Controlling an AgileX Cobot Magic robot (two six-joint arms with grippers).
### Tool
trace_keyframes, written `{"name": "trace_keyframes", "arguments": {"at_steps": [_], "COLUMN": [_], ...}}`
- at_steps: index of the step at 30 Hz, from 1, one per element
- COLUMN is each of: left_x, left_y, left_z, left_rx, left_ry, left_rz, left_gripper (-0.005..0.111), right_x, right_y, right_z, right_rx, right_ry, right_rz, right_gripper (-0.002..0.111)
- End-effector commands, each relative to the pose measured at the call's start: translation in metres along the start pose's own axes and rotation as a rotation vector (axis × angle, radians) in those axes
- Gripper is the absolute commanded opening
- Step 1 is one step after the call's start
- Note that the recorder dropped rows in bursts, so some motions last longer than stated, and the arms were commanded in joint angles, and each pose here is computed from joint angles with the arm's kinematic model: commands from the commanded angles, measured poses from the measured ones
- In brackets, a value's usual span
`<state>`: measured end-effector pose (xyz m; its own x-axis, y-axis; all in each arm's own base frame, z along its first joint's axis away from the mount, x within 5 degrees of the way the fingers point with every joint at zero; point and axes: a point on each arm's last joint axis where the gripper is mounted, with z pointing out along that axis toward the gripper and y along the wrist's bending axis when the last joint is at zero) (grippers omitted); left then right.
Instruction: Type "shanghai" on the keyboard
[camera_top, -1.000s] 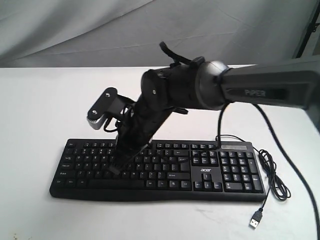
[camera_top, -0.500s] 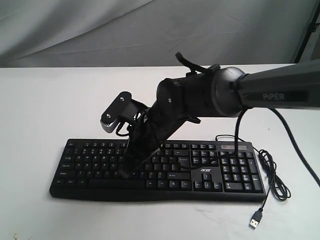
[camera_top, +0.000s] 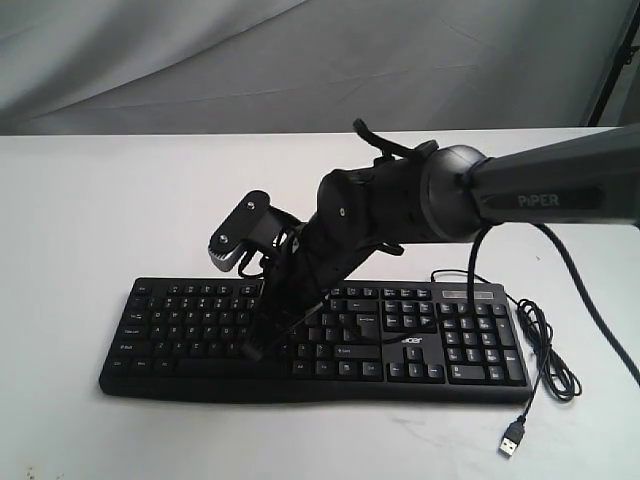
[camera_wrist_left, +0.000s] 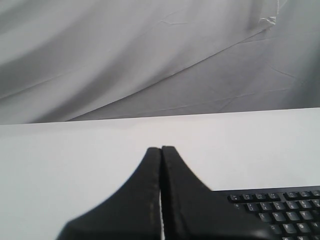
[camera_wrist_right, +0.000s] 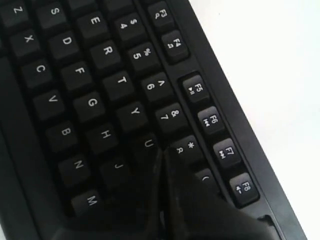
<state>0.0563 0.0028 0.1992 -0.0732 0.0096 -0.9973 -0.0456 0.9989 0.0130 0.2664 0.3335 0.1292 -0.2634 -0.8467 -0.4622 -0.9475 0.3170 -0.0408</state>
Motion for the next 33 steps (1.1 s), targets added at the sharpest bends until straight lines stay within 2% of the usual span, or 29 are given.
{"name": "trace_keyframes", "arguments": {"at_steps": [1, 33], "left_x": [-0.0001, -0.0001], "left_y": [-0.0004, -0.0004], "left_z": [-0.0001, -0.0001], "left_rx": [0.007, 0.007], "left_ry": [-0.007, -0.007], "left_rz": [-0.002, -0.002], "left_gripper": [0.0, 0.0], "right_x": [0.0008, 0.0066], "right_y": [-0.004, -0.0027], "right_z": [0.0005, 0.01], "right_rx": [0.009, -0.005], "right_ry": [-0.011, 0.013], "right_rz": [0.018, 0.033], "right_gripper": [0.0, 0.0]}}
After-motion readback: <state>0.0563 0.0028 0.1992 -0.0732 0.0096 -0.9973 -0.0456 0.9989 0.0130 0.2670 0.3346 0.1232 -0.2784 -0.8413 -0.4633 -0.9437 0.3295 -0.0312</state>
